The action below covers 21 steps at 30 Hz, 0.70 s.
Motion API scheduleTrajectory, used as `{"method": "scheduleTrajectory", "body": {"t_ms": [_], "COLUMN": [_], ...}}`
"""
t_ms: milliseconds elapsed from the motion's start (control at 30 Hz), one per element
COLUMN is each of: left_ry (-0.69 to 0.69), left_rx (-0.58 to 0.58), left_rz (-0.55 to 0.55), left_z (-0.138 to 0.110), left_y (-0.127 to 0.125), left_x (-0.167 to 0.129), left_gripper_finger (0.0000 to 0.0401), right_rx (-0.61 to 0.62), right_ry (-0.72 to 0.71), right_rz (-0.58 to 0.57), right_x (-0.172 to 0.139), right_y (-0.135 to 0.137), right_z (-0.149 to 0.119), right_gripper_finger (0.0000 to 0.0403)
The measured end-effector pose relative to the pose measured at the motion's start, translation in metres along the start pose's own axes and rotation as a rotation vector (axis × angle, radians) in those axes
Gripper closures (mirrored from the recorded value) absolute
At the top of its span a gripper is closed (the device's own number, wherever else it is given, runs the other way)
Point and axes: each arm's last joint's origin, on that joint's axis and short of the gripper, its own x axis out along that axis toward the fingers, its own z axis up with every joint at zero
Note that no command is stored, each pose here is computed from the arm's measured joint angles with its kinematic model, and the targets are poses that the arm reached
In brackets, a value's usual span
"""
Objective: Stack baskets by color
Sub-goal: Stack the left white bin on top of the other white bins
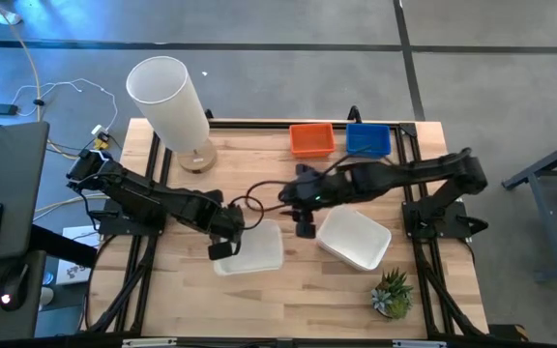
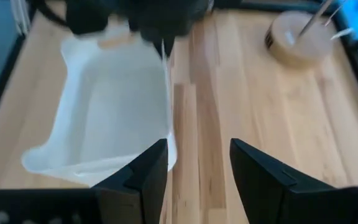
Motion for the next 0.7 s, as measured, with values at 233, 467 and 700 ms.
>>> {"method": "scheduleTrajectory", "body": {"t_ms": [233, 467, 700], "left_ry": [0.033, 0.033, 0.033], "left_rx": [-0.028, -0.021, 0.051], "left_rz": [0.019, 0.018, 0.018], "left_z": [-0.003, -0.003, -0.003], "left_y": [0.002, 0.002, 0.002], "left_x": [0.0, 0.0, 0.0], "left_gripper_finger": [0.0401, 0.0401, 0.0401], "right_rx": [-0.009, 0.048, 0.088], "right_ry": [0.098, 0.073, 0.003], "right_rz": [0.012, 0.042, 0.106], "right_x": [0.041, 0.059, 0.062], "right_y": [0.007, 0.01, 0.013], "right_z": [-0.01, -0.009, -0.002], "right_gripper_finger": [0.0242, 0.0242, 0.0242]}}
